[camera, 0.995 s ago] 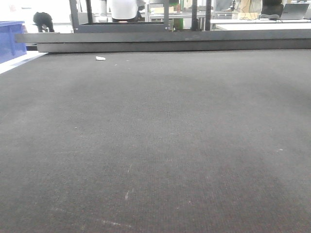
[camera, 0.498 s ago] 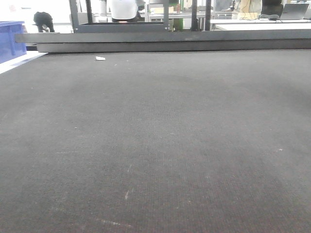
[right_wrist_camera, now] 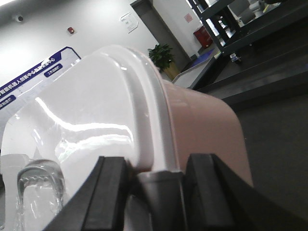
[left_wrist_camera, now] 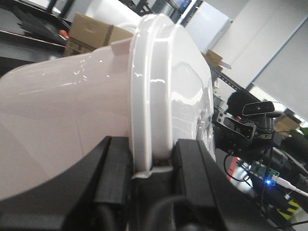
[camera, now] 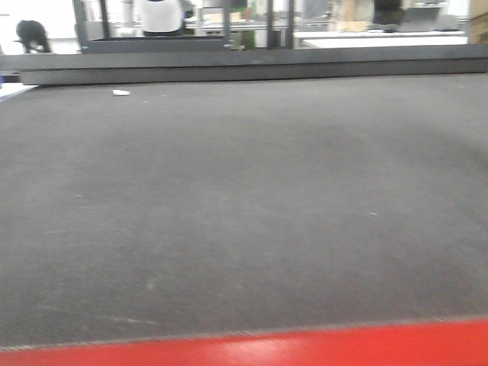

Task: Grab white bin and place on right shelf
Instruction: 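Hold the bin with both grippers while driving toward the steel shelving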

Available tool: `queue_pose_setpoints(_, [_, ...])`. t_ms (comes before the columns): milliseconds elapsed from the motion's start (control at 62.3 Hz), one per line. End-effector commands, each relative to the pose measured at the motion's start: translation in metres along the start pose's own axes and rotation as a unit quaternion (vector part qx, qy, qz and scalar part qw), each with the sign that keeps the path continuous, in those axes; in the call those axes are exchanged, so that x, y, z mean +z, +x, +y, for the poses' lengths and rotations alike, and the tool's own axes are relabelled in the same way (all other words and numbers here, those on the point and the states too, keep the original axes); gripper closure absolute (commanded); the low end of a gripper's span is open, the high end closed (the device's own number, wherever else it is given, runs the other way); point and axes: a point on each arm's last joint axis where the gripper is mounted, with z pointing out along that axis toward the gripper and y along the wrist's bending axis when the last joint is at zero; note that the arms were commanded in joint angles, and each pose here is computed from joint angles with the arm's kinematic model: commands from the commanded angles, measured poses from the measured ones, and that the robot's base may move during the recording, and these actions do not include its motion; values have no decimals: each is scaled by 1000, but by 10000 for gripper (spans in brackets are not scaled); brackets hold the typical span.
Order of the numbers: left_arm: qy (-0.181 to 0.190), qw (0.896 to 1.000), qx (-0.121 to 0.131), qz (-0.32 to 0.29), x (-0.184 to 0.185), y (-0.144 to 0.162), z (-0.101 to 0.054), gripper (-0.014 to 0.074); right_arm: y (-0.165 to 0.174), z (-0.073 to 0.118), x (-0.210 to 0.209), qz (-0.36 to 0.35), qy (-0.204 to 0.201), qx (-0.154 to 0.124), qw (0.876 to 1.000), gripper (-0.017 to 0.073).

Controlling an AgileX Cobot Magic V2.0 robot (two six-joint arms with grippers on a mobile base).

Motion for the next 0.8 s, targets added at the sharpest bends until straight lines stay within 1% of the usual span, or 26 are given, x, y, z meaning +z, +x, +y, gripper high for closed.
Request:
queue_pose_setpoints(0, [165, 983, 28, 70, -1, 11, -56, 711, 4, 65, -7, 47, -180, -13, 982, 500])
queue_pose_setpoints(787, [165, 983, 28, 70, -1, 11, -56, 711, 4, 64, -6, 47, -180, -12, 983, 500])
